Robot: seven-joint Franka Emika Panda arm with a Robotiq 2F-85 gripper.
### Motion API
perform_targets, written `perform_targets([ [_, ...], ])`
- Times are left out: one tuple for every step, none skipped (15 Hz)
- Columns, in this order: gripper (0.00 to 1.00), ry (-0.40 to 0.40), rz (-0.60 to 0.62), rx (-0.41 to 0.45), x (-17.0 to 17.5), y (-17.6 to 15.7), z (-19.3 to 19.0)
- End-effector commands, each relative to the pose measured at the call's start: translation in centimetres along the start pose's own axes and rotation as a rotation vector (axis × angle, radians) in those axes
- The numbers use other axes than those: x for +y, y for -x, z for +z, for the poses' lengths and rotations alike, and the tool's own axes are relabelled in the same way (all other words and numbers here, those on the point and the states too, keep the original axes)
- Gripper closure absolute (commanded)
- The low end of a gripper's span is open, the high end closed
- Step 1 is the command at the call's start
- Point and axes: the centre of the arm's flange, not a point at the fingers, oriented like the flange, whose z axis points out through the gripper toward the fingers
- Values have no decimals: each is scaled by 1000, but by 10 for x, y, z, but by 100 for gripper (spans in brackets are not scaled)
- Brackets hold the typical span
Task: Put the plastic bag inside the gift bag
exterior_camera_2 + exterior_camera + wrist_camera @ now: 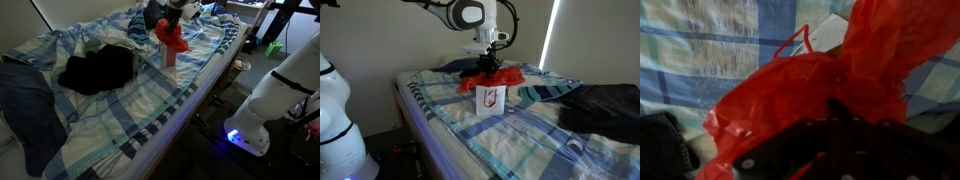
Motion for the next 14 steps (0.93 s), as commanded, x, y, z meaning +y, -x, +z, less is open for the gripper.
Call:
perform_targets([
  [100,20,14,-62,2,-8,11],
  [100,24,13,-71,3,-9,16],
  [100,27,12,-81,3,-10,23],
  [100,33,8,-86,4,-11,28],
  [100,36,2,-95,4,-13,33],
  [100,41,-2,-102,5,-14,38],
  [100,46,-3,-113,5,-15,43],
  [100,49,-7,-124,4,-16,48],
  [100,57,-13,-134,4,-17,53],
  [100,63,-19,-144,3,-17,58],
  [100,71,-26,-153,2,-17,62],
  [100,77,-28,-161,2,-18,65],
  [100,85,-29,-170,1,-18,69],
  [100,89,-32,-177,0,-18,72],
])
